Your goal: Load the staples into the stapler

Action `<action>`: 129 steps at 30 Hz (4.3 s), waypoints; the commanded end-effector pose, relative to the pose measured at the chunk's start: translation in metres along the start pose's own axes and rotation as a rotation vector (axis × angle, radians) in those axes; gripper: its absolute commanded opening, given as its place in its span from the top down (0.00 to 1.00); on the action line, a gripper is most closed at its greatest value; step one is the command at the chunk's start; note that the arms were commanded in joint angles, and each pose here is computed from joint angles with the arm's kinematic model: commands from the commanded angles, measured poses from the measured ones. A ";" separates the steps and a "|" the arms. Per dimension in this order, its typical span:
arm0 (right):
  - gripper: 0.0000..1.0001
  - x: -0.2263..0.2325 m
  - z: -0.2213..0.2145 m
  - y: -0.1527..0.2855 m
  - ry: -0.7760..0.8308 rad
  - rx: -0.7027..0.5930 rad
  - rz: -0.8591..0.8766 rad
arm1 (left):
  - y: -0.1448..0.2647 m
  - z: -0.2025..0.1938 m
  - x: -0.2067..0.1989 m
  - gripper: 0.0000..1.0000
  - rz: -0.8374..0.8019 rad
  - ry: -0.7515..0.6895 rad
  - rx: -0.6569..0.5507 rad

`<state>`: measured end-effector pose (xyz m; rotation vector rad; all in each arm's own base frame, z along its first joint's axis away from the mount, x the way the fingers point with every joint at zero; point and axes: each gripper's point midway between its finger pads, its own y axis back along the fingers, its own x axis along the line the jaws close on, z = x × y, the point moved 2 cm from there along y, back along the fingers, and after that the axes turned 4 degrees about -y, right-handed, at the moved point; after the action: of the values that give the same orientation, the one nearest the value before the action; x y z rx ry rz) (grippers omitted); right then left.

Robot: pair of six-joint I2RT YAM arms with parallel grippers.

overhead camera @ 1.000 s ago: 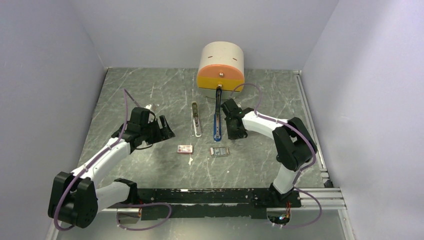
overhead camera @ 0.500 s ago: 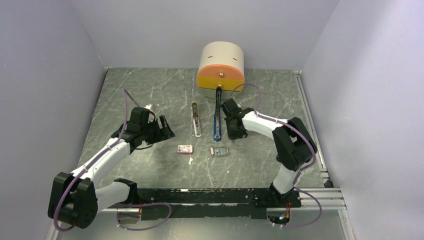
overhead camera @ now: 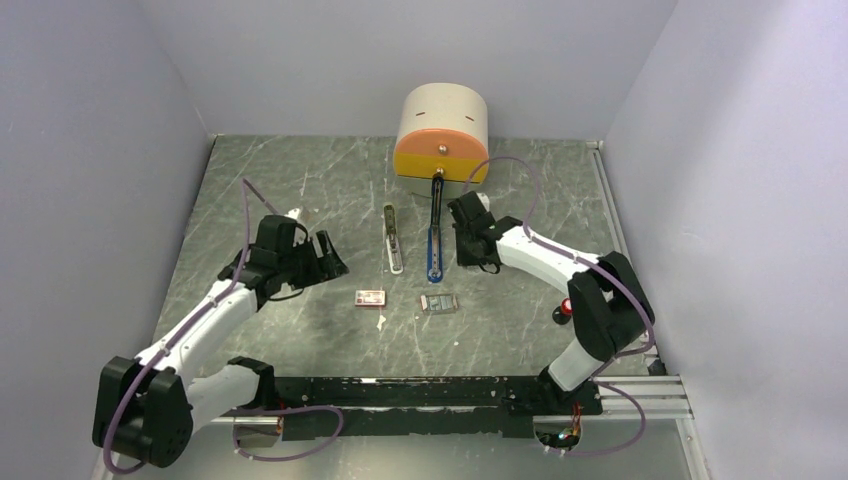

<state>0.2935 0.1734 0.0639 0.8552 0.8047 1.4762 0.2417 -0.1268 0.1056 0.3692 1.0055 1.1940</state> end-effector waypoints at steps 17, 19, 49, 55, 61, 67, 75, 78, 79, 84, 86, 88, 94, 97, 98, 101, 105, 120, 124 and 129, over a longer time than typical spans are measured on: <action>0.80 0.074 0.061 -0.004 -0.070 -0.267 0.050 | 0.051 0.051 -0.019 0.20 -0.012 -0.072 -0.253; 0.80 0.074 0.061 -0.009 -0.072 -0.265 0.038 | 0.050 0.050 -0.021 0.20 -0.023 -0.074 -0.245; 0.81 0.074 0.064 -0.026 -0.014 -0.288 0.013 | 0.043 0.044 -0.019 0.20 -0.030 -0.067 -0.218; 0.80 0.072 0.062 -0.029 -0.012 -0.286 0.000 | 0.042 0.044 -0.019 0.20 -0.029 -0.068 -0.214; 0.80 0.070 0.061 -0.031 -0.013 -0.280 0.000 | 0.042 0.044 -0.019 0.20 -0.030 -0.066 -0.214; 0.81 0.070 0.057 -0.036 -0.005 -0.267 0.000 | 0.041 0.043 -0.019 0.20 -0.028 -0.065 -0.211; 0.80 0.068 0.053 -0.039 -0.001 -0.256 -0.002 | 0.041 0.042 -0.019 0.20 -0.028 -0.065 -0.208; 0.79 0.068 0.052 -0.039 0.000 -0.254 0.001 | 0.040 0.042 -0.018 0.20 -0.027 -0.065 -0.207; 0.78 0.069 0.053 -0.038 0.001 -0.254 0.002 | 0.040 0.042 -0.018 0.20 -0.028 -0.064 -0.207; 0.70 0.071 0.056 -0.034 0.000 -0.256 0.014 | 0.041 0.042 -0.019 0.20 -0.028 -0.065 -0.209; 0.68 0.072 0.060 -0.029 -0.002 -0.267 0.020 | 0.041 0.042 -0.018 0.20 -0.028 -0.065 -0.209; 0.66 0.073 0.065 -0.025 -0.006 -0.277 0.026 | 0.041 0.043 -0.019 0.20 -0.029 -0.066 -0.211; 0.66 0.075 0.075 -0.014 -0.003 -0.296 0.042 | 0.041 0.044 -0.019 0.20 -0.027 -0.068 -0.211; 0.68 0.071 0.079 -0.002 -0.003 -0.305 0.050 | 0.043 0.045 -0.020 0.20 -0.030 -0.068 -0.216; 0.68 0.067 0.079 0.003 0.000 -0.306 0.049 | 0.044 0.045 -0.020 0.20 -0.032 -0.069 -0.218; 0.68 0.053 0.073 0.019 0.015 -0.291 0.048 | 0.048 0.048 -0.023 0.20 -0.040 -0.074 -0.236; 0.68 0.035 0.045 0.031 0.072 -0.206 0.051 | 0.053 0.053 -0.028 0.19 -0.067 -0.082 -0.268; 0.53 0.063 -0.052 0.041 0.211 -0.007 0.210 | 0.065 0.064 -0.037 0.19 -0.115 -0.098 -0.359; 0.66 0.064 -0.063 0.029 0.219 0.030 0.148 | 0.063 0.063 -0.036 0.19 -0.113 -0.098 -0.344; 0.67 0.061 -0.064 0.024 0.149 -0.003 0.018 | 0.062 0.062 -0.035 0.19 -0.106 -0.092 -0.342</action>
<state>0.2179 0.2352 0.0530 0.7986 0.9635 1.6937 0.2517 -0.1173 0.1953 0.1133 0.7392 1.2266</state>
